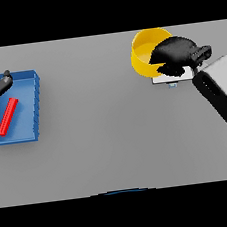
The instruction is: Pick up the red beaker and tilt it to pour out 1 green nut into yellow bowl. Pick up the yellow bowl and place it on the metallic measuring scale.
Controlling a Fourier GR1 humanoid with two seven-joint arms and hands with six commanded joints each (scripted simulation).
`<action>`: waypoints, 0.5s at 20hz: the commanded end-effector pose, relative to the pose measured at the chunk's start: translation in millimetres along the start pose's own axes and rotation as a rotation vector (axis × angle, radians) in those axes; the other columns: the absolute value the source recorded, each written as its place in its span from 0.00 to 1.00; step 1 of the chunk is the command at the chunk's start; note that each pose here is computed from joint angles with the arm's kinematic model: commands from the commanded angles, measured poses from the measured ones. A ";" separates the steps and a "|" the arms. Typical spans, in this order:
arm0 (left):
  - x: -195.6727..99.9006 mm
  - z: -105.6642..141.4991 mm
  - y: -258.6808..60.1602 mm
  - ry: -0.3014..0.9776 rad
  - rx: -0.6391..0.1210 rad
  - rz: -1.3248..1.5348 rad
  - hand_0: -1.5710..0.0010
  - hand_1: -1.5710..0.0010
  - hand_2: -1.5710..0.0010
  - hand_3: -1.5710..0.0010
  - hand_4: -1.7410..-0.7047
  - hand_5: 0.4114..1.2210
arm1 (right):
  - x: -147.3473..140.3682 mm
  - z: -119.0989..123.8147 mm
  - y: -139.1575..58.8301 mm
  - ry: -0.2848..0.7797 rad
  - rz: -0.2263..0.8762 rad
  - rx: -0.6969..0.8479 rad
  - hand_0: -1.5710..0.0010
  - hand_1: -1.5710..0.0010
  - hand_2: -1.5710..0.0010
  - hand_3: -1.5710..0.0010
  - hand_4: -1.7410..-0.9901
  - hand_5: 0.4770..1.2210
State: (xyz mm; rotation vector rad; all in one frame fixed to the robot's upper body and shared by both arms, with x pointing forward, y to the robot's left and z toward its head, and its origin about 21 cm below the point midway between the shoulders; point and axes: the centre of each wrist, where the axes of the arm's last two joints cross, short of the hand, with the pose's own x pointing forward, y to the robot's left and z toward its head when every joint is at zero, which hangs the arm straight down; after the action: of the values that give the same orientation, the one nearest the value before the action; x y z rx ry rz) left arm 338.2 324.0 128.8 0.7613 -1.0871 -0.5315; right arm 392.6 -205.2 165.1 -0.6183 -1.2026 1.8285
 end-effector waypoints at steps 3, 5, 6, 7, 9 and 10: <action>2.7 5.2 -1.0 0.009 -0.004 0.008 1.00 1.00 1.00 1.00 0.89 0.43 | -20.9 -4.0 1.5 0.053 -0.047 -0.007 0.00 0.00 0.00 0.23 0.03 1.00; -0.9 5.8 -1.9 0.023 -0.008 0.007 1.00 1.00 1.00 1.00 0.88 0.44 | -37.0 -5.8 8.6 0.087 -0.071 -0.012 0.00 0.00 0.00 0.25 0.03 1.00; -1.1 5.2 -2.0 0.030 -0.002 0.007 1.00 1.00 1.00 1.00 0.88 0.45 | -45.3 -7.2 9.1 0.103 -0.076 -0.013 0.00 0.00 0.00 0.25 0.03 1.00; 0.8 5.6 -0.8 0.022 0.004 0.008 1.00 1.00 1.00 1.00 0.88 0.45 | -51.5 -6.4 14.3 0.120 -0.082 -0.012 0.00 0.00 0.00 0.26 0.03 1.00; -1.2 3.0 -0.7 0.031 0.000 0.003 1.00 1.00 1.00 1.00 0.89 0.44 | -58.7 -12.3 20.4 0.146 -0.100 -0.002 0.00 0.00 0.00 0.23 0.03 1.00; -0.2 1.4 -0.7 0.033 -0.004 0.003 1.00 1.00 1.00 1.00 0.89 0.43 | -63.0 -16.2 25.3 0.160 -0.109 -0.006 0.00 0.00 0.00 0.22 0.03 1.00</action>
State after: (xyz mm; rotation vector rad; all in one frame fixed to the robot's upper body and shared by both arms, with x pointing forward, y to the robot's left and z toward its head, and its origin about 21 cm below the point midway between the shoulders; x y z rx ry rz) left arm 336.8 323.2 128.5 0.7627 -1.0563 -0.5163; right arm 428.5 -255.5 132.2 -0.6773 -1.1110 1.6501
